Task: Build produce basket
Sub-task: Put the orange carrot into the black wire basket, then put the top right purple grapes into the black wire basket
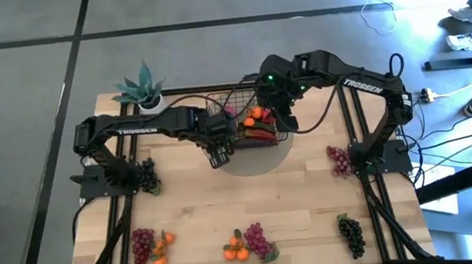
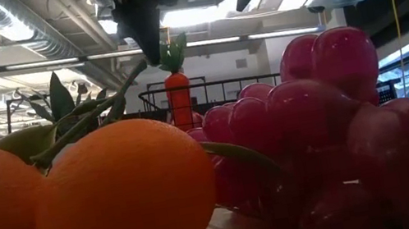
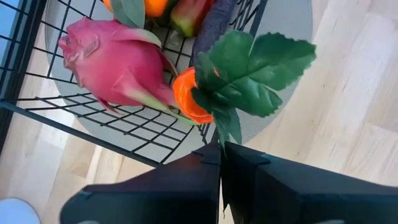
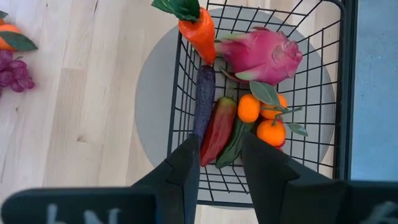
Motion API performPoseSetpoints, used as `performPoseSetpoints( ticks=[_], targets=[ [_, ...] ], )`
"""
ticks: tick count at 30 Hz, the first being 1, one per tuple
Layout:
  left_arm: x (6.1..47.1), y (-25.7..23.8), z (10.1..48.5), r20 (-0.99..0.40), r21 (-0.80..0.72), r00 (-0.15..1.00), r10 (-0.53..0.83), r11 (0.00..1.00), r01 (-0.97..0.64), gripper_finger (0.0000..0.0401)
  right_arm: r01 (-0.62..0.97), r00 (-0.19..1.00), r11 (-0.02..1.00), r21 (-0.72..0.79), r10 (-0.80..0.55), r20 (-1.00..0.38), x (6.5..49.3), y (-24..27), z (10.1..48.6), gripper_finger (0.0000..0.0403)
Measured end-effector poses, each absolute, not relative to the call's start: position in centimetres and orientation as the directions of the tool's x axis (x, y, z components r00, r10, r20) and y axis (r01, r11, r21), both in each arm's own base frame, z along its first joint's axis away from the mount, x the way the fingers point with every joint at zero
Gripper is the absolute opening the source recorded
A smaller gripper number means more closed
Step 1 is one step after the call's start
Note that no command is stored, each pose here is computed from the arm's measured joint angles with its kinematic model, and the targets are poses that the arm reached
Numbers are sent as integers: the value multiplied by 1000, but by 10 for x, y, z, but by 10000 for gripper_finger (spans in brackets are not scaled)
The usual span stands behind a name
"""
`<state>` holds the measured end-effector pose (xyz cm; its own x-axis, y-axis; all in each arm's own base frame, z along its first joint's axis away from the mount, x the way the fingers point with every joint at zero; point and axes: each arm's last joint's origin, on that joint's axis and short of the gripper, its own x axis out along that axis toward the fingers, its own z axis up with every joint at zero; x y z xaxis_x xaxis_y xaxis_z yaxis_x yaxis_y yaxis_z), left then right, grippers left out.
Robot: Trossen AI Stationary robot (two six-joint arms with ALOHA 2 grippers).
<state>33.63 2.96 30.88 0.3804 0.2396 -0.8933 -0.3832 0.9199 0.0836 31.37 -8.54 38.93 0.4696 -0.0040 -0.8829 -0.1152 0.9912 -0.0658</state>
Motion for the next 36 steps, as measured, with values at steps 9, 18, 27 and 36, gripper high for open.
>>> performPoseSetpoints(
  ticks=[9, 18, 27, 36],
  targets=[
    [336, 29, 309, -896, 73, 383, 225, 925, -374, 1, -115, 470, 991, -66, -4, -883, 314, -85, 389, 107],
    [336, 29, 309, -897, 71, 383, 222, 926, -371, 57, -115, 470, 991, -66, -4, -883, 314, -85, 389, 107],
    [336, 29, 309, -898, 65, 383, 217, 926, -371, 78, -116, 470, 991, -66, -4, -883, 314, -85, 389, 107],
    [327, 28, 317, -901, 64, 378, 214, 926, -373, 78, -115, 484, 991, -72, -8, -875, 308, -84, 395, 107]
  ],
)
